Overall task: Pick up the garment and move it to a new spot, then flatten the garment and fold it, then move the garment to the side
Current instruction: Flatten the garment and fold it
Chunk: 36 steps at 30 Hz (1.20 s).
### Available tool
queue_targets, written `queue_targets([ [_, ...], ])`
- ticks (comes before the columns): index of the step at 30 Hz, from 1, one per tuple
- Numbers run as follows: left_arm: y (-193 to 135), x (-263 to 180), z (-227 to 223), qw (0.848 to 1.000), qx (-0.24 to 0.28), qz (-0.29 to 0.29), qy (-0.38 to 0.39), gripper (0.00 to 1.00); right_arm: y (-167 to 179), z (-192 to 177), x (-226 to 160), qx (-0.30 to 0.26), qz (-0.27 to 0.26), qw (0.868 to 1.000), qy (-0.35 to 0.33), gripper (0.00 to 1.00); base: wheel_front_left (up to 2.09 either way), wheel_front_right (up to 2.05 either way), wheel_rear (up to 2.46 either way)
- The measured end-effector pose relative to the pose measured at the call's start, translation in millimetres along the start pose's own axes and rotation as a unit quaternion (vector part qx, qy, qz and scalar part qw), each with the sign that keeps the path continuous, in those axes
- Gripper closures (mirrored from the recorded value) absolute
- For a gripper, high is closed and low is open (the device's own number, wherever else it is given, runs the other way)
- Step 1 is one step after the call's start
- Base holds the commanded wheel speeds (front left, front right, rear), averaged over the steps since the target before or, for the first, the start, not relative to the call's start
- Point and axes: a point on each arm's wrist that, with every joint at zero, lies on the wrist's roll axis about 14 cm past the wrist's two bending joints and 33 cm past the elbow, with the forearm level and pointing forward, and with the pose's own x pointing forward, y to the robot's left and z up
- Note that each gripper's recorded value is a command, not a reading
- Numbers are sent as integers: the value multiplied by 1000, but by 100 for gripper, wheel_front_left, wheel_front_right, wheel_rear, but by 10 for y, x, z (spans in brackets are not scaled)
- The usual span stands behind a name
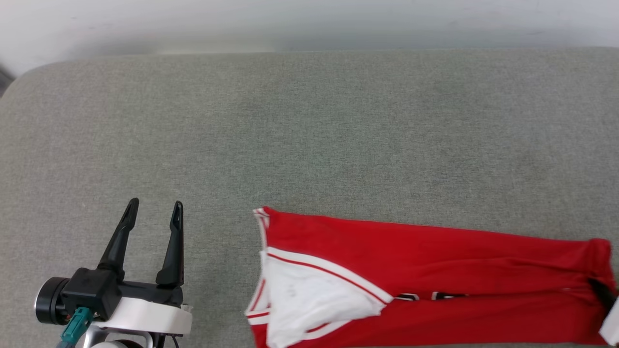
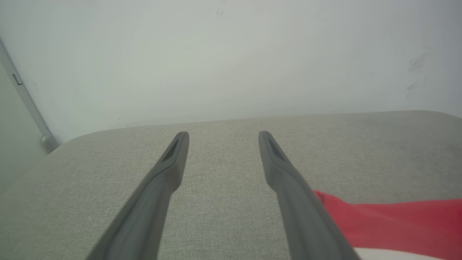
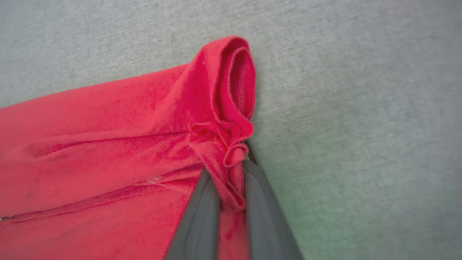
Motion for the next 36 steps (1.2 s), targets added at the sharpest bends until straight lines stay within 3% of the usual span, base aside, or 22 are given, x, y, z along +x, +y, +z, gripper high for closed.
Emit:
queue_targets([
  [6,-41,22,7,1000,0,-7,-2,0,-256,139,-80,-2,-35,999,-20,100,0,0,0],
  [17,-129,5,64,1000,-9,-17,-11,0,47,264,-307,-11,16,999,-50,100,0,0,0],
  [27,-197,-34,84,999,-19,-22,-13,0,873,250,-541,-31,128,990,-50,100,0,0,0],
  [36,-138,-136,130,1000,-22,-11,-16,0,1877,68,-688,-20,260,965,-13,100,0,0,0],
])
